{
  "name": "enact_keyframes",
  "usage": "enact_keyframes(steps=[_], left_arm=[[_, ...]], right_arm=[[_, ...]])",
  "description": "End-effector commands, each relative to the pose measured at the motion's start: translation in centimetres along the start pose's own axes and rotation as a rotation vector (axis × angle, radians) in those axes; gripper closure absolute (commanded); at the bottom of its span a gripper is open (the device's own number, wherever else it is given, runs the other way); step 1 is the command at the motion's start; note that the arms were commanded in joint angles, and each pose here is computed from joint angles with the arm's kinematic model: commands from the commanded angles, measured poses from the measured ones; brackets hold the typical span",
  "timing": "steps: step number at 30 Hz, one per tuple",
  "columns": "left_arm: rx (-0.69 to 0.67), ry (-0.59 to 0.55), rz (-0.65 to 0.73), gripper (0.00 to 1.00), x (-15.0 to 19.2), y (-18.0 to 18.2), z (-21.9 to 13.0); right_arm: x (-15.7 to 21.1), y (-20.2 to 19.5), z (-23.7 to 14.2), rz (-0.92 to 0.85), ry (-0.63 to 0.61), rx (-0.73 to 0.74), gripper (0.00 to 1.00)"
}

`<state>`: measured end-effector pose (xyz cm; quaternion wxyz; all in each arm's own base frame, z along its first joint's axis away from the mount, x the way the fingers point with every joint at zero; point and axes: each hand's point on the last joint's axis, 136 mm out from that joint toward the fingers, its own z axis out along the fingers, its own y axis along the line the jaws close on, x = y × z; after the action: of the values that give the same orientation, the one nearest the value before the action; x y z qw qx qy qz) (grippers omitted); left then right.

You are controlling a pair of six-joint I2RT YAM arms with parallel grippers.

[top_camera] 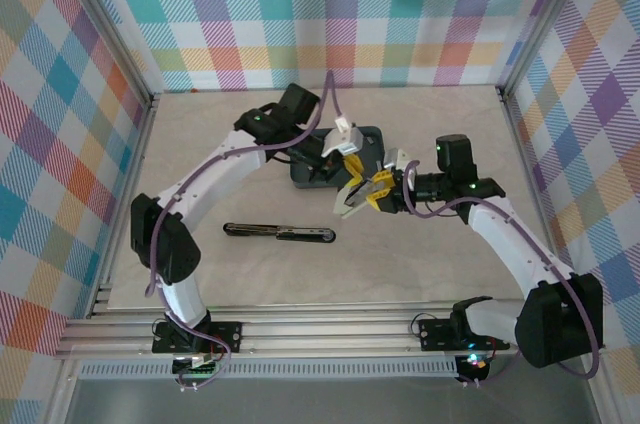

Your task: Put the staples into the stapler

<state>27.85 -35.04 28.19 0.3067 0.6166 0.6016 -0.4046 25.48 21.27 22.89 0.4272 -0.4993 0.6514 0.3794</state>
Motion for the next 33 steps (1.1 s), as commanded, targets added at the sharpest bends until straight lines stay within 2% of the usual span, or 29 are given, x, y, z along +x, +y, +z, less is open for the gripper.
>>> enact_keyframes(steps=[1, 5, 10, 18, 24, 33], left_arm=[[-0.107, 0.078, -0.144, 0.95, 3.9, 0.9, -3.4], [-0.159, 0.093, -0.195, 0.95, 6.1, 1.1, -4.6], [-0.241, 0.205, -0.277, 0.96, 10.5, 1.7, -4.9], [-0.31, 0.313, -0.393, 0.95, 16.0, 2.7, -4.1], [-0.298, 0.304, -0.475, 0.95, 18.1, 3.0, -2.6], [-0.29, 0.245, -0.512, 0.91, 18.7, 4.1, 0.0]], right_arm=[[-3.9, -0.2, -2.2, -0.101, -0.147, 0.012, 1.0], [-4.0, -0.4, -2.5, -0.089, -0.168, 0.001, 1.0], [-4.4, -0.7, -3.1, -0.077, -0.225, -0.01, 1.0], [-6.0, -0.5, -4.4, -0.1, -0.284, -0.012, 1.0], [-6.6, -0.4, -4.7, -0.102, -0.309, -0.017, 1.0], [-8.0, -0.3, -5.3, -0.091, -0.354, -0.022, 1.0]])
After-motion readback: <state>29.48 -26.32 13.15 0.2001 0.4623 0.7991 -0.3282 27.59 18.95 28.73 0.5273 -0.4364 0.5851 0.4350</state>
